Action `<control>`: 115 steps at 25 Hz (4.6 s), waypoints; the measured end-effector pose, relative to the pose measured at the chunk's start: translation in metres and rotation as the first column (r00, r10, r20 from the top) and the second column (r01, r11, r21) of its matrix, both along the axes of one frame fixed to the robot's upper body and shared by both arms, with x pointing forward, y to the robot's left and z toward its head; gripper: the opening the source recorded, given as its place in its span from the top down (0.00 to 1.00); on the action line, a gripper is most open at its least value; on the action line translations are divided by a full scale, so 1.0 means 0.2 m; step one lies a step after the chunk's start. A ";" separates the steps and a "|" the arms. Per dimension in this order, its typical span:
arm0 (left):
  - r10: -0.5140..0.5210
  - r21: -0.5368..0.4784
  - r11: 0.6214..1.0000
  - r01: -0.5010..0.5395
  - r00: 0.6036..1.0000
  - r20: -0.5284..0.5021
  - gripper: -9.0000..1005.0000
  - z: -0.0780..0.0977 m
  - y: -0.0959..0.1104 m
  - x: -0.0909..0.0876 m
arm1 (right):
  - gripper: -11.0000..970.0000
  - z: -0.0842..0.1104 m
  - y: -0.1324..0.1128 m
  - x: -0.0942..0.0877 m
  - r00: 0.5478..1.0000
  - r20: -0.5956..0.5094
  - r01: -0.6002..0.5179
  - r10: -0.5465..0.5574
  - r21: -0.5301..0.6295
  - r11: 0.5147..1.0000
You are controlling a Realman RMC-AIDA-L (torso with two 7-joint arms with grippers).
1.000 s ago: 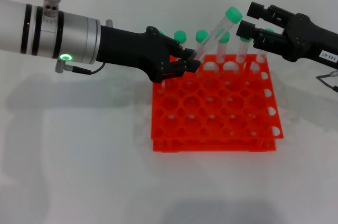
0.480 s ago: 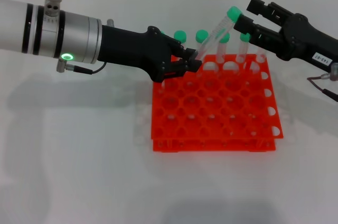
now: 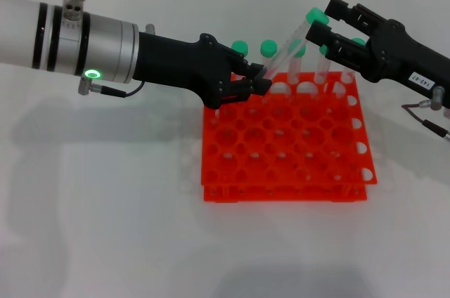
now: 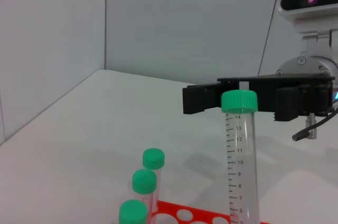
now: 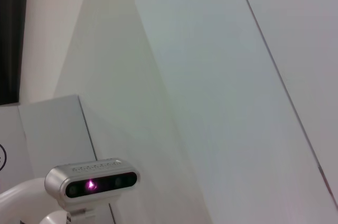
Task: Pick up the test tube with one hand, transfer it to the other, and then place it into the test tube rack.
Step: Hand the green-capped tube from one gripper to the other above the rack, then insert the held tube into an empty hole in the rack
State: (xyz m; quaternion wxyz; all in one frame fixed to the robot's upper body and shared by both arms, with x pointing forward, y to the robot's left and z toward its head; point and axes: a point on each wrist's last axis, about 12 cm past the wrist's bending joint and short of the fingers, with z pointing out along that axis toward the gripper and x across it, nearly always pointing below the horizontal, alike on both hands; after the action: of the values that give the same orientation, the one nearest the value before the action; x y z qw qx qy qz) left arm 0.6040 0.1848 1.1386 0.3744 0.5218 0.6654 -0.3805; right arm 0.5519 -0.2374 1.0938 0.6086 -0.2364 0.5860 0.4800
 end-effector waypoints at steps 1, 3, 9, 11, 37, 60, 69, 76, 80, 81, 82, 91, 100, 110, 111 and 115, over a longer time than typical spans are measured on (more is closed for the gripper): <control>0.001 0.000 1.000 -0.001 1.000 0.000 0.77 0.00 0.00 0.00 | 0.20 0.00 0.00 0.00 1.000 0.001 0.002 -0.002 0.001 1.000; 0.002 0.001 1.000 -0.002 1.000 0.001 0.77 0.00 0.00 0.00 | 0.20 0.00 0.00 0.00 1.000 0.003 0.002 -0.002 0.002 1.000; 0.005 0.002 1.000 -0.005 1.000 0.001 0.77 0.00 0.00 0.00 | 0.22 0.00 0.00 0.00 1.000 0.009 0.005 -0.005 -0.001 1.000; 0.005 0.002 1.000 -0.005 1.000 0.001 0.77 0.00 0.00 0.00 | 0.27 0.00 0.00 0.00 1.000 0.010 0.004 -0.004 -0.001 1.000; -0.007 0.012 1.000 0.007 1.000 0.009 0.76 0.00 -0.01 0.00 | 0.67 0.01 0.04 0.02 1.000 -0.006 -0.022 0.022 0.001 1.000; 0.065 0.048 0.997 -0.062 0.996 -0.067 0.75 -0.03 -0.07 0.02 | 0.72 0.02 0.05 0.01 0.999 -0.004 -0.042 0.042 0.032 0.999; 0.037 0.065 0.997 -0.030 0.993 -0.116 0.38 0.01 -0.12 -0.01 | 0.72 0.03 0.04 0.01 0.999 0.009 -0.034 0.033 0.037 0.999; 0.082 0.052 0.996 -0.076 0.990 -0.119 0.11 0.20 0.01 -0.07 | 0.72 0.04 0.02 0.02 0.999 0.016 -0.030 0.030 0.024 0.999; 0.175 0.084 0.982 -0.169 0.982 -0.073 0.11 0.35 0.12 -0.12 | 0.72 0.05 0.00 0.03 0.999 0.021 -0.028 0.027 0.007 1.000; 0.198 0.094 0.977 -0.192 0.978 -0.061 0.11 0.38 0.15 -0.14 | 0.72 0.05 -0.01 0.03 0.999 0.020 -0.029 0.029 0.001 1.000; 0.226 0.101 0.970 -0.220 0.973 -0.054 0.11 0.41 0.17 -0.16 | 0.72 0.05 -0.02 0.03 0.999 0.020 -0.030 0.030 -0.004 1.000; 0.387 0.081 0.920 -0.383 0.922 -0.027 0.12 0.47 0.40 -0.40 | 0.72 0.14 -0.01 0.10 0.994 0.015 -0.104 0.107 -0.147 0.984; 0.443 0.050 0.896 -0.441 0.894 -0.071 0.12 0.31 0.58 -0.63 | 0.72 0.26 0.07 0.20 0.981 0.000 -0.189 0.196 -0.269 0.945; 0.512 -0.043 0.854 -0.518 0.852 -0.109 0.12 0.05 0.76 -0.79 | 0.72 0.36 0.19 0.30 0.964 -0.028 -0.257 0.264 -0.348 0.902; 0.511 -0.066 0.852 -0.520 0.852 -0.114 0.12 0.02 0.78 -0.80 | 0.72 0.36 0.21 0.31 0.963 -0.033 -0.260 0.267 -0.365 0.894; 0.515 -0.127 0.842 -0.524 0.851 -0.098 0.12 -0.06 0.82 -0.84 | 0.72 0.38 0.26 0.33 0.958 -0.041 -0.274 0.283 -0.413 0.868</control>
State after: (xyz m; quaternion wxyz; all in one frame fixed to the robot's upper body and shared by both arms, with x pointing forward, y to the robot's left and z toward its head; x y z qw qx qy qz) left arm 0.4355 0.3493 1.1266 0.4814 0.2807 0.7624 -0.3290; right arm 0.6188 -0.1861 1.1704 0.4751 -0.4471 0.6278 0.4246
